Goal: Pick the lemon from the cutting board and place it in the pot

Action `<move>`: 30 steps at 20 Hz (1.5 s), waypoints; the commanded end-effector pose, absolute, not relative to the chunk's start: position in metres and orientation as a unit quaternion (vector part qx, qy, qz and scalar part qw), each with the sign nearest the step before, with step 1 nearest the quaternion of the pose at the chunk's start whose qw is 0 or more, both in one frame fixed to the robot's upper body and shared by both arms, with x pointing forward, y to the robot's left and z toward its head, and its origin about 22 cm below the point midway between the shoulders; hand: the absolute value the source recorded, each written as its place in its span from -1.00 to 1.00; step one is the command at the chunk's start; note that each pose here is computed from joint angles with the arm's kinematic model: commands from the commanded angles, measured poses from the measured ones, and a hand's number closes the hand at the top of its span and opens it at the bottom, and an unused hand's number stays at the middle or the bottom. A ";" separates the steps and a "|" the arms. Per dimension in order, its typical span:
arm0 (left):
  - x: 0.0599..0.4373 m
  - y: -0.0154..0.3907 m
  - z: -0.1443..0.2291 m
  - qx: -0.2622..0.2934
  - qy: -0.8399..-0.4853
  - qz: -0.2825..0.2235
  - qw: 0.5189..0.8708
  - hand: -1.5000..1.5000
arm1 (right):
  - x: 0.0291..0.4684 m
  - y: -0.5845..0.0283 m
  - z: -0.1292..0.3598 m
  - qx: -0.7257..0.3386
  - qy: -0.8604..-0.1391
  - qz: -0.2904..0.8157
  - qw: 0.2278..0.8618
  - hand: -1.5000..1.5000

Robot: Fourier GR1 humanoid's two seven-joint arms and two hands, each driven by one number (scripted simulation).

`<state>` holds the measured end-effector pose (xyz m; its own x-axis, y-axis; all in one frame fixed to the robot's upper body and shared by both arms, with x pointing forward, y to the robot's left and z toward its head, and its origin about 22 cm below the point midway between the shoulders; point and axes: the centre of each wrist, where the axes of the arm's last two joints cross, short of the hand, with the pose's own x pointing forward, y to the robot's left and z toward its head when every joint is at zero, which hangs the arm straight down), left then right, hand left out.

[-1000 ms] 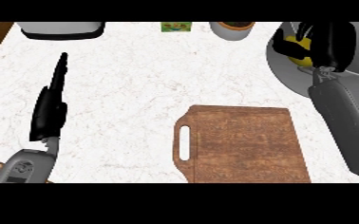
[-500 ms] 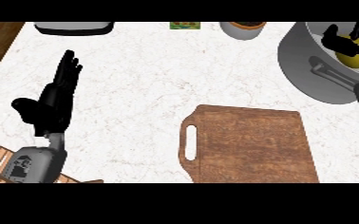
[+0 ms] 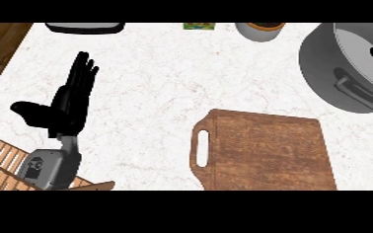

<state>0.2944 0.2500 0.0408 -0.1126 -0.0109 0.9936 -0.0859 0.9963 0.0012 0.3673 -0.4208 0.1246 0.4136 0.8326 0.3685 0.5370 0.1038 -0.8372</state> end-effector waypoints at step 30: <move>0.311 0.259 0.070 0.035 -0.773 0.015 0.634 0.00 | 0.348 -0.492 0.095 -0.426 -0.663 -0.091 0.609 -1.00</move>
<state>0.3043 0.2449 0.0375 -0.1220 -0.0052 0.9925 -0.0768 0.9970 -0.0042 0.3598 -0.4780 0.0976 0.1632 0.5480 0.8204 0.6147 0.5940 -0.5190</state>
